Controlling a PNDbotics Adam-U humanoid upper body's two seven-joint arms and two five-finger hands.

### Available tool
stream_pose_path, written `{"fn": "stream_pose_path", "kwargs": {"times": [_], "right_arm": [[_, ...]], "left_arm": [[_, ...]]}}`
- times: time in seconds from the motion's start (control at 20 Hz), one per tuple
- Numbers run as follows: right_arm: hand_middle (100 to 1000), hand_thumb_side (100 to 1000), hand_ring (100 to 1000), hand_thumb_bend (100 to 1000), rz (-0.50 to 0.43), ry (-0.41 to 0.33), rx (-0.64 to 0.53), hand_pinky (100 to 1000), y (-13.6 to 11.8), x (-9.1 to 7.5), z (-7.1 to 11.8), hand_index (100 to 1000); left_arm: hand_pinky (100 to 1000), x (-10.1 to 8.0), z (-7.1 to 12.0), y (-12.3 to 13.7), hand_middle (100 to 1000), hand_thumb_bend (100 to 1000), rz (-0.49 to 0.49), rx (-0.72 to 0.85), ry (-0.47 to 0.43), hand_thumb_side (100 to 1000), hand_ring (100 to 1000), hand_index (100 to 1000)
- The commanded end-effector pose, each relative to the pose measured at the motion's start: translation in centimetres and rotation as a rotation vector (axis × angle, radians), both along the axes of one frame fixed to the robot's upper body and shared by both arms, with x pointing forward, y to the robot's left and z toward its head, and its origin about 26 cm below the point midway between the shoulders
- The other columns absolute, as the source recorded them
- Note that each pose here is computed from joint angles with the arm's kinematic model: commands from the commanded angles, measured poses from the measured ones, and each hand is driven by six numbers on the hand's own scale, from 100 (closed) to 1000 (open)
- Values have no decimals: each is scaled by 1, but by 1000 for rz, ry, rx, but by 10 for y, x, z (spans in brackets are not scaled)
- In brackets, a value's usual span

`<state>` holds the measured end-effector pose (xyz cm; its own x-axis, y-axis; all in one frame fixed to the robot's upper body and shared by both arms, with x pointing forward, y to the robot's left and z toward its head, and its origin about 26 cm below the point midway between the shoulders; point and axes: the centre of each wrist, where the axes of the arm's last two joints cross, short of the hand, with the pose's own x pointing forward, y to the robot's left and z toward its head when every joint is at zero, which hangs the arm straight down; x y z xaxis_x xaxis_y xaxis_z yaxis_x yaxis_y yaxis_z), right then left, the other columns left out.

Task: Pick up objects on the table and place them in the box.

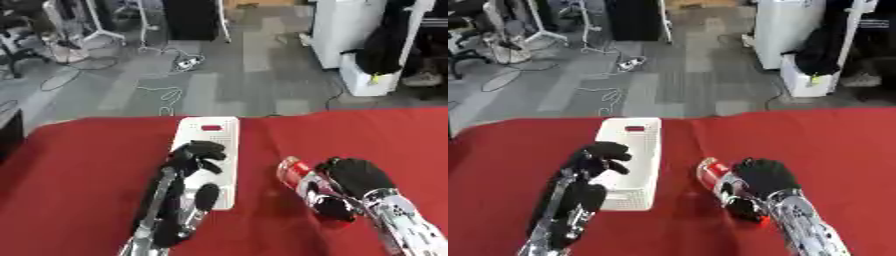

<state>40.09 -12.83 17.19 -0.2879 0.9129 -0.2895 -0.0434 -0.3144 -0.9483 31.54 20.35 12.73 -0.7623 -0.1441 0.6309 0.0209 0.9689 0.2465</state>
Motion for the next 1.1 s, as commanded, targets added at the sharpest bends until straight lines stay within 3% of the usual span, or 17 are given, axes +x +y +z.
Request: {"fn": "stream_pose_path", "kwargs": {"times": [0.05,0.8,1.1], "right_arm": [[752,870,486,100,11,-46,19,385,-1,-1,11,1000],[729,892,472,100,16,-28,61,389,-1,0,8,1000],[748,982,496,100,-3,-6,60,412,3,1,3,1000]], "left_arm": [[555,-1,5,1,674,462,3,0,-23,802,692,750],[556,-1,6,1,675,465,3,-1,-25,802,693,750],[557,-1,6,0,675,467,-2,-1,-25,802,693,749]]}}
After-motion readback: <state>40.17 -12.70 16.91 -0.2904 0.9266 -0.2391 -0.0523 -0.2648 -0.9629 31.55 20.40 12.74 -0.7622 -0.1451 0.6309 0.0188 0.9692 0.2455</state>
